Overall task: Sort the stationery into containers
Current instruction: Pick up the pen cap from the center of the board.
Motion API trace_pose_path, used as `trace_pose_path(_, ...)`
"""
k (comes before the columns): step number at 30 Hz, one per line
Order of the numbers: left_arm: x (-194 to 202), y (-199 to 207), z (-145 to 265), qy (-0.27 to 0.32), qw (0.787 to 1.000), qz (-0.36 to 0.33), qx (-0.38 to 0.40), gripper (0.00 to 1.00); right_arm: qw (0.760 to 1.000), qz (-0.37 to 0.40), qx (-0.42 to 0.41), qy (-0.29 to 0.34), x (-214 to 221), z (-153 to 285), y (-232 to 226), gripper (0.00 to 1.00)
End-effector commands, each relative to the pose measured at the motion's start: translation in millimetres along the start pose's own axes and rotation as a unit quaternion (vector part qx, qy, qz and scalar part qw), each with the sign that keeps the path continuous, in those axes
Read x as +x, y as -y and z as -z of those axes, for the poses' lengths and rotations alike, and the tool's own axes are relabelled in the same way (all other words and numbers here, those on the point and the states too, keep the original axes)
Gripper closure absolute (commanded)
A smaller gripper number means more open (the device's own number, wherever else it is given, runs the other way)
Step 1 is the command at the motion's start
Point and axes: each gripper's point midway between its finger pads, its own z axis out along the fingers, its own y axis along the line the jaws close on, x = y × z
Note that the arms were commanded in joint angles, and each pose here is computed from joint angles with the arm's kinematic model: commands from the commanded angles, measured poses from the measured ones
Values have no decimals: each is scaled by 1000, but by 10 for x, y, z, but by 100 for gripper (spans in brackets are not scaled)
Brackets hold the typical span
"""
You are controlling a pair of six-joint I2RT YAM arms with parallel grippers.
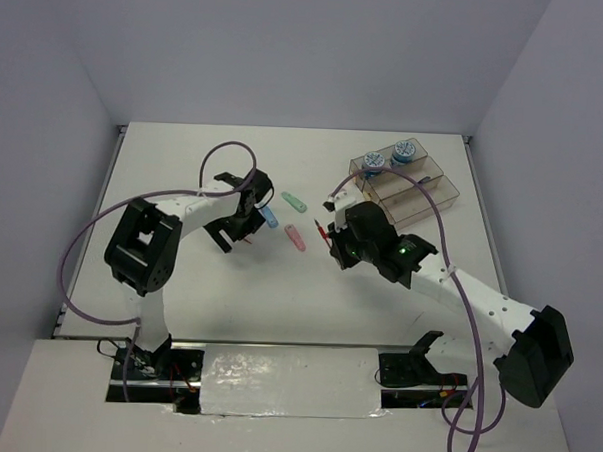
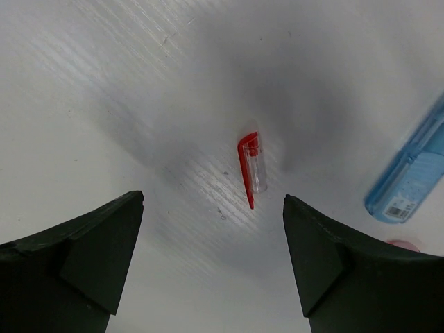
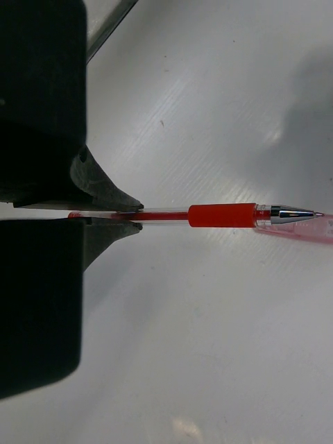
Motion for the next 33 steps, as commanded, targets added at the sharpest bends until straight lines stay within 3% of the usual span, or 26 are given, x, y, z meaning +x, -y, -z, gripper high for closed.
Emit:
trace_pose_path(1,36,-90,0,-9,999,8,-44,6,1000,4,8,28,-98,59,-14,100)
trace_pose_path(28,20,-131,-424,-12,995,25,-94,16,999,38,-7,30,-74,88,-196,100)
trace_pose_path(33,76,-153,-488,-19,995,24,-98,23,999,41,-7,29,-73,88,-202,100)
